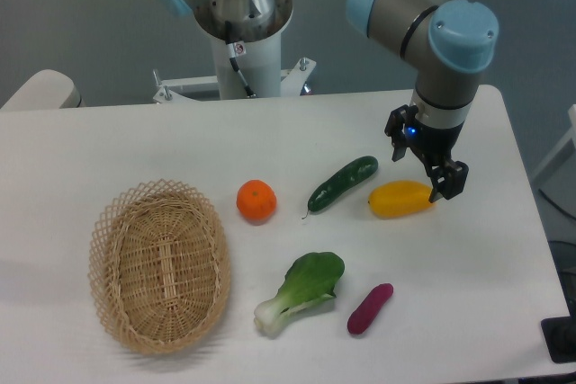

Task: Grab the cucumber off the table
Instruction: 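Move the gripper from above the yellow pepper toward the green cucumber, then lower the open gripper over the cucumber and close on it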

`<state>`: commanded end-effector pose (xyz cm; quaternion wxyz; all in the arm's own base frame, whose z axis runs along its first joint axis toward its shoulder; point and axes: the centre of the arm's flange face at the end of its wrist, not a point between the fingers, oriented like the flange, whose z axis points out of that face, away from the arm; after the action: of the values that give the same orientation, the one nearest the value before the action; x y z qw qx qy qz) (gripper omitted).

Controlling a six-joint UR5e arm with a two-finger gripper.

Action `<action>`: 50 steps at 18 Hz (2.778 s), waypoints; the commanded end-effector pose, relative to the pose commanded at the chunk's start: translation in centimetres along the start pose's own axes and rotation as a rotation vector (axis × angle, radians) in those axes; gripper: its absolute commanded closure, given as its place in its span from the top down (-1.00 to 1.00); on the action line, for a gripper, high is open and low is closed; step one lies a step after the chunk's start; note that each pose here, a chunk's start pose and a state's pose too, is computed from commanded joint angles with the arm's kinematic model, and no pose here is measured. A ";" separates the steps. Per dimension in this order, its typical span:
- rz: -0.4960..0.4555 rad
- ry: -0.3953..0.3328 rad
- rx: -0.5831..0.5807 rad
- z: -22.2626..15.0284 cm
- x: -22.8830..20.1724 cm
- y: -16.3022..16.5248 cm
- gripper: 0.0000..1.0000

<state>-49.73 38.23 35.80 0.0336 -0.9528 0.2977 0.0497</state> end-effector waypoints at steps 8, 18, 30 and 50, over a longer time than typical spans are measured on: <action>-0.005 0.017 -0.001 0.8 0.5 0.2 1.00; -0.010 0.065 -0.010 5.2 3.9 0.4 1.00; -0.203 0.140 -0.068 10.3 7.8 -0.9 1.00; -0.137 0.219 -0.076 14.2 11.3 -3.9 1.00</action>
<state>-39.33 36.45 20.58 -0.0318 -0.9712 0.2317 -0.0461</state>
